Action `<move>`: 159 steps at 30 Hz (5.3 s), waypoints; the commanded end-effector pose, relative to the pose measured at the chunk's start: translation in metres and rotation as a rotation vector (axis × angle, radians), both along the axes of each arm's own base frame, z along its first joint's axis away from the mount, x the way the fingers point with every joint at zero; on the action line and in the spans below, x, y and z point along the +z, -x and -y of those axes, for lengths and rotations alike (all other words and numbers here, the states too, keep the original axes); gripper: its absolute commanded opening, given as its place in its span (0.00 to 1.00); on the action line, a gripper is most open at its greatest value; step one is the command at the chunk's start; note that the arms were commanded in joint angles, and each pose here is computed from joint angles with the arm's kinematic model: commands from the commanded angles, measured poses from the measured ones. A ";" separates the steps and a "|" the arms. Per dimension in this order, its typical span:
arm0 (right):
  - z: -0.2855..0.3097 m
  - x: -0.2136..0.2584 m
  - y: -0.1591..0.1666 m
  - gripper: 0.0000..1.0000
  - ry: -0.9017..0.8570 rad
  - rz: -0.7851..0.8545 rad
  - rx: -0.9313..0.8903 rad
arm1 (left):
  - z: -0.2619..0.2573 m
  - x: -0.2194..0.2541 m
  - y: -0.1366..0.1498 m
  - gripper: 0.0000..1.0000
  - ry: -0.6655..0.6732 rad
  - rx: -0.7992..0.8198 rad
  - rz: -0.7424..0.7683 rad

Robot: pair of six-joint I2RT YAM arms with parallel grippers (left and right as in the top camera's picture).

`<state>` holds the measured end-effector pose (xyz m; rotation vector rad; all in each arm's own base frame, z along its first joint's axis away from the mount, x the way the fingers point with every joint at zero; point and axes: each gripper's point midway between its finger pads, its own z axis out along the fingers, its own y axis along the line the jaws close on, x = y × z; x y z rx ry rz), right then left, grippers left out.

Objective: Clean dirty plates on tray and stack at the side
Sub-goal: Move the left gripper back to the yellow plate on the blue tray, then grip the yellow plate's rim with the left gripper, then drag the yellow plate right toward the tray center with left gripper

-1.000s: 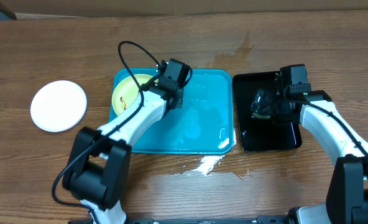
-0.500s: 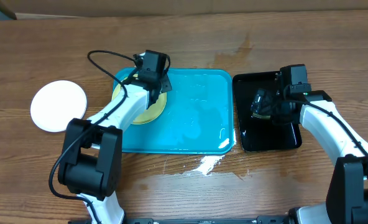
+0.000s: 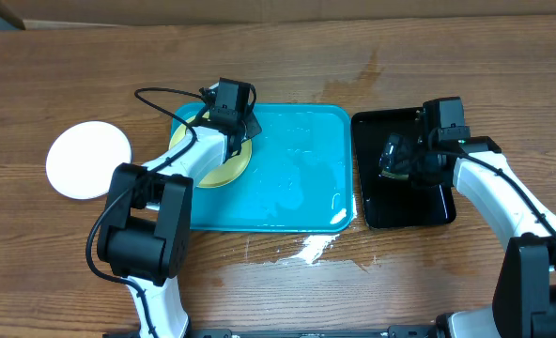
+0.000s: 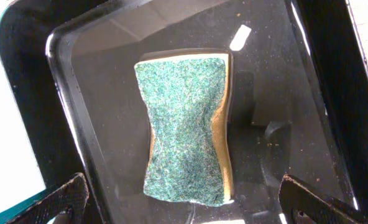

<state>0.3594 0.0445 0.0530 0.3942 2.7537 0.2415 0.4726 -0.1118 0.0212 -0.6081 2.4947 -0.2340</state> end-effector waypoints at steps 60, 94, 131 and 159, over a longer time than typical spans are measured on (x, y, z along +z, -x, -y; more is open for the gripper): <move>0.000 -0.002 0.000 1.00 0.003 0.001 0.004 | 0.014 0.001 0.016 0.27 -0.139 -0.087 -0.084; 0.000 -0.002 0.000 1.00 0.003 0.001 0.004 | 0.033 -0.016 0.003 0.13 -0.026 -0.062 -0.083; 0.000 -0.002 0.000 1.00 0.003 0.001 0.004 | 0.152 0.066 0.130 0.04 -0.307 -0.983 -0.084; 0.000 -0.002 0.000 1.00 0.003 0.001 0.004 | 0.035 0.047 0.132 0.45 -0.153 -0.520 -0.414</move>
